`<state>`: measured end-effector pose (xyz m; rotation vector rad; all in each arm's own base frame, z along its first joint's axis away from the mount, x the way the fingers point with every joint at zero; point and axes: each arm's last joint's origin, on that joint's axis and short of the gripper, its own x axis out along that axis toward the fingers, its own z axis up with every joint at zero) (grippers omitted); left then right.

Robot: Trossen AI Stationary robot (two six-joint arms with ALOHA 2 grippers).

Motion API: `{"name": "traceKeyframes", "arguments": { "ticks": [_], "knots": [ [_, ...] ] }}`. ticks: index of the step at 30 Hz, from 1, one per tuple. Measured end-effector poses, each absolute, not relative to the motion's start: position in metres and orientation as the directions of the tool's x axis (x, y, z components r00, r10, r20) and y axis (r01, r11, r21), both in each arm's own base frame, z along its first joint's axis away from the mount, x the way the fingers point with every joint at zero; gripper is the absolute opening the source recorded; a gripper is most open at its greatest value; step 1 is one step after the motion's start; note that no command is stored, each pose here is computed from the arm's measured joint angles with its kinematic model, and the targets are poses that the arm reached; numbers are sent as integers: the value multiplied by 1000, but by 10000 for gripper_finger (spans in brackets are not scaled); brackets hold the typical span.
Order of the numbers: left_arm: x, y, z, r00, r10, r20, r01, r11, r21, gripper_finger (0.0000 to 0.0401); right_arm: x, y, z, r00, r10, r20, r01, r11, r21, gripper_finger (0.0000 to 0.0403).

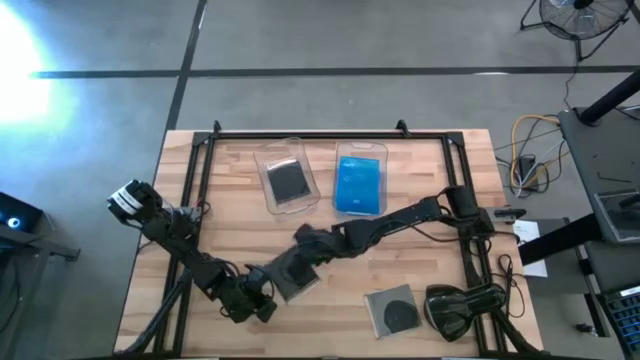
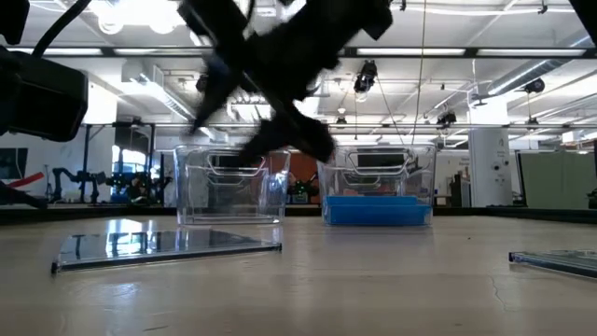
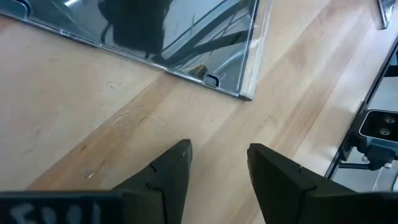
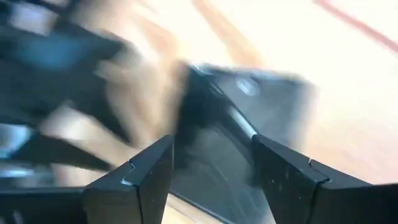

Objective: Pick & place jewel cases by type
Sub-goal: Put the left black CD case into the left transparent bin

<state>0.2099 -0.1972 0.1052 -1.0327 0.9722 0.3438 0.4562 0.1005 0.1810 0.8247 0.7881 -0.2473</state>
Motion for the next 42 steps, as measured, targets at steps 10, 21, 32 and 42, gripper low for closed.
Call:
{"name": "traceKeyframes", "arguments": {
  "ticks": [10, 21, 32, 42],
  "knots": [
    [221, -203, 117, 604, -194, -773, -588, 546, -597, 147, 445, 92, 127, 534, 157, -831, 607, 612, 506, 212],
    [221, -194, 110, 589, -177, -788, -584, 580, -567, 147, 453, 104, 127, 598, 272, -754, 474, 639, 606, 212],
    [223, -187, 106, 547, -215, -809, -571, 612, -548, 147, 466, 99, 180, 737, 369, -566, 263, 616, 743, 212],
    [222, -187, 106, 558, -209, -803, -570, 607, -554, 147, 468, 119, 175, 702, 480, -527, 194, 583, 789, 212]
  ]
}}
